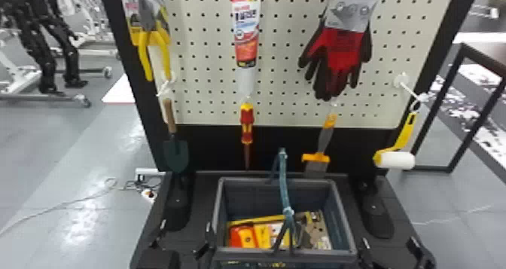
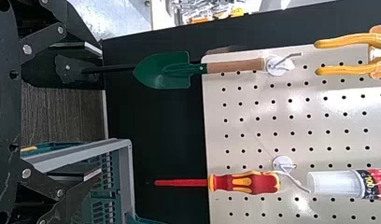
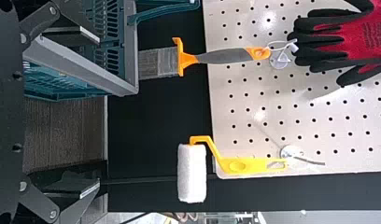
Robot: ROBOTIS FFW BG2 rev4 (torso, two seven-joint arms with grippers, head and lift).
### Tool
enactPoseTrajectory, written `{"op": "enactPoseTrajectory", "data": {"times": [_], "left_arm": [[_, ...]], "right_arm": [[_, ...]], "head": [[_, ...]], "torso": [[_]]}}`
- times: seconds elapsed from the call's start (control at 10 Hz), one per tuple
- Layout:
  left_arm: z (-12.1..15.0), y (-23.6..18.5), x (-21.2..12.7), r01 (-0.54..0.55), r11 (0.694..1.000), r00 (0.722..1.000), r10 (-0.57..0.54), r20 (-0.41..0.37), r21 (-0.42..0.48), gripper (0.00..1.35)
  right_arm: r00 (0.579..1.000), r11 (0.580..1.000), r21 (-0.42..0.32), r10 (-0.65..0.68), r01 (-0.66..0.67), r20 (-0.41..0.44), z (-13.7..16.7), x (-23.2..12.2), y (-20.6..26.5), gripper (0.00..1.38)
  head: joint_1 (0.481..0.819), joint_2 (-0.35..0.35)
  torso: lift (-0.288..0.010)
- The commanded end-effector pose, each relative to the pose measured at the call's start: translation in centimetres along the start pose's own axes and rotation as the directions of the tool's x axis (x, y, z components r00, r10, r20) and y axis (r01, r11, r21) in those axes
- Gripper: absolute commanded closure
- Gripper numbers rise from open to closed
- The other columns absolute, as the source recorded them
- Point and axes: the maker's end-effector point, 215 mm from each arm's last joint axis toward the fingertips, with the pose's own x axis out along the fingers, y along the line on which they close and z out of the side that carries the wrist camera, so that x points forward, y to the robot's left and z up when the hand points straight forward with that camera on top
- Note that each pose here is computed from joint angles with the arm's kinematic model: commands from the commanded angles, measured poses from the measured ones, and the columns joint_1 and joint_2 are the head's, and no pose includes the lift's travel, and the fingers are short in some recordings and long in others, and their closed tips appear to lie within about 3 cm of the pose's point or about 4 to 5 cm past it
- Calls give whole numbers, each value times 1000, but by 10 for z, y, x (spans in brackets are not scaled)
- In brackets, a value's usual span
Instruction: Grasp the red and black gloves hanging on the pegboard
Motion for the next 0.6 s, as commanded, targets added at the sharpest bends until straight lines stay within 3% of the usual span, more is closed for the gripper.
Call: {"op": "enactPoseTrajectory", "data": {"times": [0.0, 0.5], "left_arm": [[-1, 0, 0, 0, 1000, 1000, 0, -1, -1, 394], [-1, 0, -1, 0, 1000, 1000, 0, -3, -1, 394]], "right_arm": [[1000, 1000, 1, -1, 1, 0, 0, 0, 0, 214], [1000, 1000, -6, 1, -1, 16, 9, 2, -1, 214]], "head": [[549, 0], [549, 0]], "torso": [[-100], [-100]]}}
